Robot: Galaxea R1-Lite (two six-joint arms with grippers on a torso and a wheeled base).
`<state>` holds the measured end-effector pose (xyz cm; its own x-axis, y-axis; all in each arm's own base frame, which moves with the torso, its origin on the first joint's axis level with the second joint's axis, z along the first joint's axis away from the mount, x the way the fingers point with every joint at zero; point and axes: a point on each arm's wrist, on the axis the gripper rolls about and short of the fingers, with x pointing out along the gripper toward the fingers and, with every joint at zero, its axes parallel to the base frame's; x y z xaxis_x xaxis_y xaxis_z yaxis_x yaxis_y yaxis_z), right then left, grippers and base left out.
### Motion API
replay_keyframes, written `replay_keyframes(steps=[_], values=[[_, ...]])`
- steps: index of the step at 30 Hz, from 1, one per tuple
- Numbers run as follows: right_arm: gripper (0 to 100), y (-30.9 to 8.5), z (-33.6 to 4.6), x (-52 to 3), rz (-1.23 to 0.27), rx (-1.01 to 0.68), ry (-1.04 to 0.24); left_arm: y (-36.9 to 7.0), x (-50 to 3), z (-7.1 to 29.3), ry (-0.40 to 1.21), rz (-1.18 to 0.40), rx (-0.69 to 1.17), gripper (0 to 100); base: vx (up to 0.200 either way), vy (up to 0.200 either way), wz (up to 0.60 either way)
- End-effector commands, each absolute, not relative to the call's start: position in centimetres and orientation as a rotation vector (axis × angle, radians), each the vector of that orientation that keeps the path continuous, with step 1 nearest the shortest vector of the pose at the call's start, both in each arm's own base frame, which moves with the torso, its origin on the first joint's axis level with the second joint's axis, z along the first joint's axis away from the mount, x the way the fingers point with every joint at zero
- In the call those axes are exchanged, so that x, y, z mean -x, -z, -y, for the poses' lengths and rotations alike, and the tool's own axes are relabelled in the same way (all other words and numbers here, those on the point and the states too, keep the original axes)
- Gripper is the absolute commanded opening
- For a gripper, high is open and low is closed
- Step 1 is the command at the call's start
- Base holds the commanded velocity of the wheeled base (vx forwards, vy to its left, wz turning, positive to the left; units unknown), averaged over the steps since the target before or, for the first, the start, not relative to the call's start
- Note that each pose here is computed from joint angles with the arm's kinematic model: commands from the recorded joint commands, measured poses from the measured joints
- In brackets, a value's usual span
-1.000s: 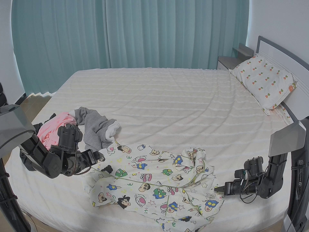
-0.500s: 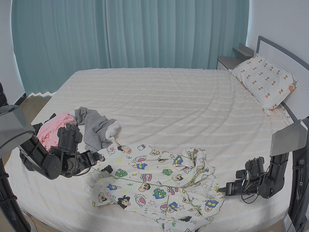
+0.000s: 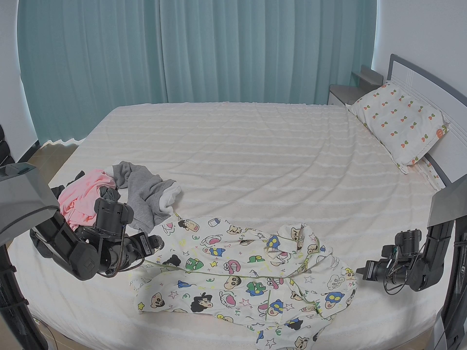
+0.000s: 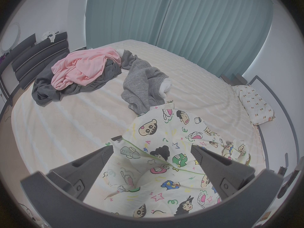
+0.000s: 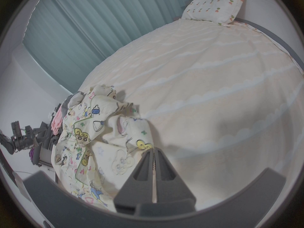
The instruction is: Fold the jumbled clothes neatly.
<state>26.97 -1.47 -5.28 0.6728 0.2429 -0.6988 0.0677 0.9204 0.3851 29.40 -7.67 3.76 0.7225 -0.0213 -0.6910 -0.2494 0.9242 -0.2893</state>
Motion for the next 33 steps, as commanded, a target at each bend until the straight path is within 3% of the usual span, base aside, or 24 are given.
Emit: replay_keyframes(steps=[1,9,10,15,16,22,33], values=[[0,4.7,2.8,-26.9,-0.802,-0.417,-0.061,-3.3,-29.3,7.8,-0.133,-0.772,0.375,100,0.000,0.000,0.00],[0,3.9,3.4,-26.3,-0.790,-0.438,-0.065,-2.7,-29.2,8.3,-0.123,-0.792,0.364,100,0.000,0.000,0.00],[0,3.9,2.4,-26.5,-0.797,-0.444,-0.127,-2.8,-29.2,8.5,-0.115,-0.792,0.368,100,0.000,0.000,0.00],[0,4.6,0.2,-26.9,-0.831,-0.417,-0.200,-2.6,-29.1,9.0,-0.116,-0.800,0.400,100,0.000,0.000,0.00],[100,4.7,-0.1,-27.1,-0.829,-0.411,-0.213,-2.6,-29.0,9.0,-0.116,-0.801,0.402,100,0.000,0.000,0.00],[100,5.3,-2.0,-28.6,-0.821,-0.380,-0.274,-2.5,-29.0,9.1,-0.111,-0.804,0.401,100,0.000,0.000,0.00],[100,5.8,-2.5,-31.5,-0.872,-0.440,-0.262,-1.9,-29.4,9.3,-0.106,-0.783,0.405,100,0.000,0.000,0.00]])
